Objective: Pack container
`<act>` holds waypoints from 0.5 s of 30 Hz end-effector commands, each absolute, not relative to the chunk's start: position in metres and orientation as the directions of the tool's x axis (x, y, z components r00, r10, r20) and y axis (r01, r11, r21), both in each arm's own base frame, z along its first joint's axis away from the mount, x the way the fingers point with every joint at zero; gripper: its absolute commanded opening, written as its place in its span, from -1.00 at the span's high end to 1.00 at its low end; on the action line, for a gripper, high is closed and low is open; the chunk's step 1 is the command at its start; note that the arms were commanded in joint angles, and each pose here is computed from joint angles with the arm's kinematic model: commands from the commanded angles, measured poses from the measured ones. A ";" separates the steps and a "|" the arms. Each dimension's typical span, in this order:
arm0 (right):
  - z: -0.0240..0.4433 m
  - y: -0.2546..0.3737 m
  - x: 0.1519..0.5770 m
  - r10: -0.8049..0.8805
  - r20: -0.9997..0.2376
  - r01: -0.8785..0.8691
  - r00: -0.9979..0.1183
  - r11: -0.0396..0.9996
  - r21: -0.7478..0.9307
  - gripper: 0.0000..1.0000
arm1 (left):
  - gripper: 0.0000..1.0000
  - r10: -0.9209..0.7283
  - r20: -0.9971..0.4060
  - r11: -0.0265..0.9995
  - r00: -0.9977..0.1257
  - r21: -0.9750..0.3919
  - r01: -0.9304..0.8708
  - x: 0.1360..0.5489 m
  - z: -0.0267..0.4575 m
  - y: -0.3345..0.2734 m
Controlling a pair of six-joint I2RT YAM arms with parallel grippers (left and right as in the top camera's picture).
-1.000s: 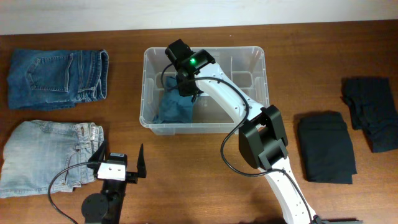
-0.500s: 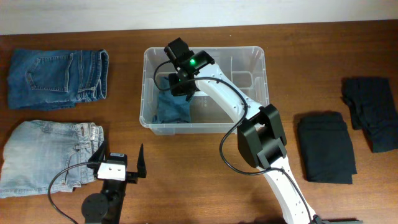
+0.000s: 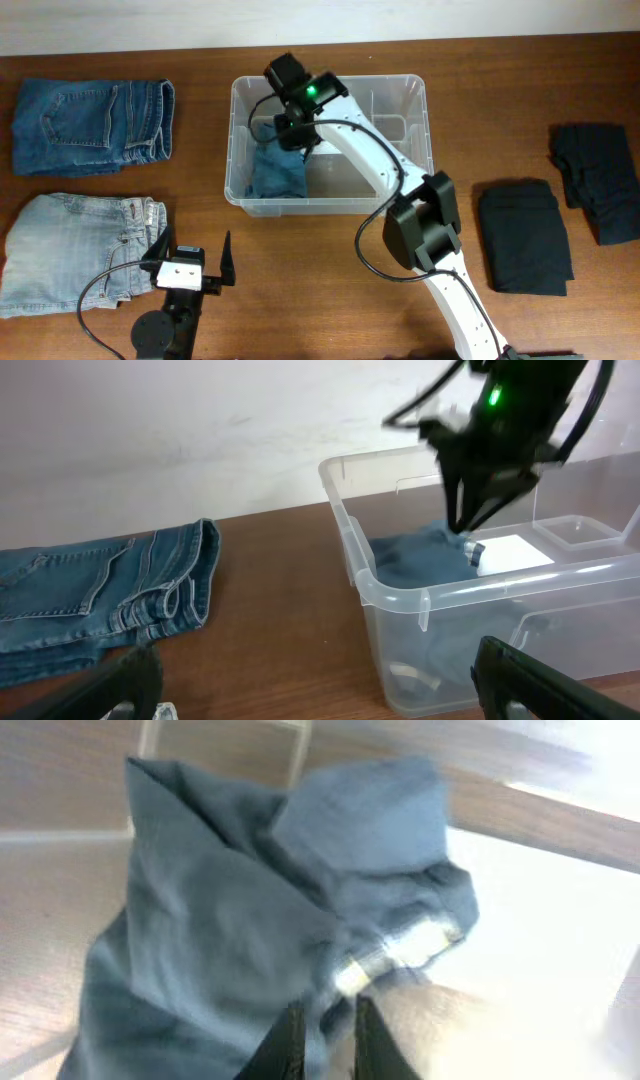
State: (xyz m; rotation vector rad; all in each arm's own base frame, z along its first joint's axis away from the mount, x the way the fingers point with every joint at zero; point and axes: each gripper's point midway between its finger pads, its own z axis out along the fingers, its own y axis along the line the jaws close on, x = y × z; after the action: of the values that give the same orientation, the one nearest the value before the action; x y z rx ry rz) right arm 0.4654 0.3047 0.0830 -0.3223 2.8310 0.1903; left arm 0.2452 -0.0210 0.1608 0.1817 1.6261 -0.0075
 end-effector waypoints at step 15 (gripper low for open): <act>0.062 0.335 0.374 -0.330 -0.071 -0.338 -0.941 0.927 0.165 0.73 | -0.99 0.128 -0.990 0.985 -0.051 0.121 0.125 0.245 0.159 -0.021</act>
State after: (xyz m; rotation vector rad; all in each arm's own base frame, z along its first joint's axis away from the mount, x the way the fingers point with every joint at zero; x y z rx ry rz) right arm 0.3903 0.3266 0.0770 -0.4820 3.0037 0.2407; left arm 0.2452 -0.0209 0.1607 0.1815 1.6262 -0.0072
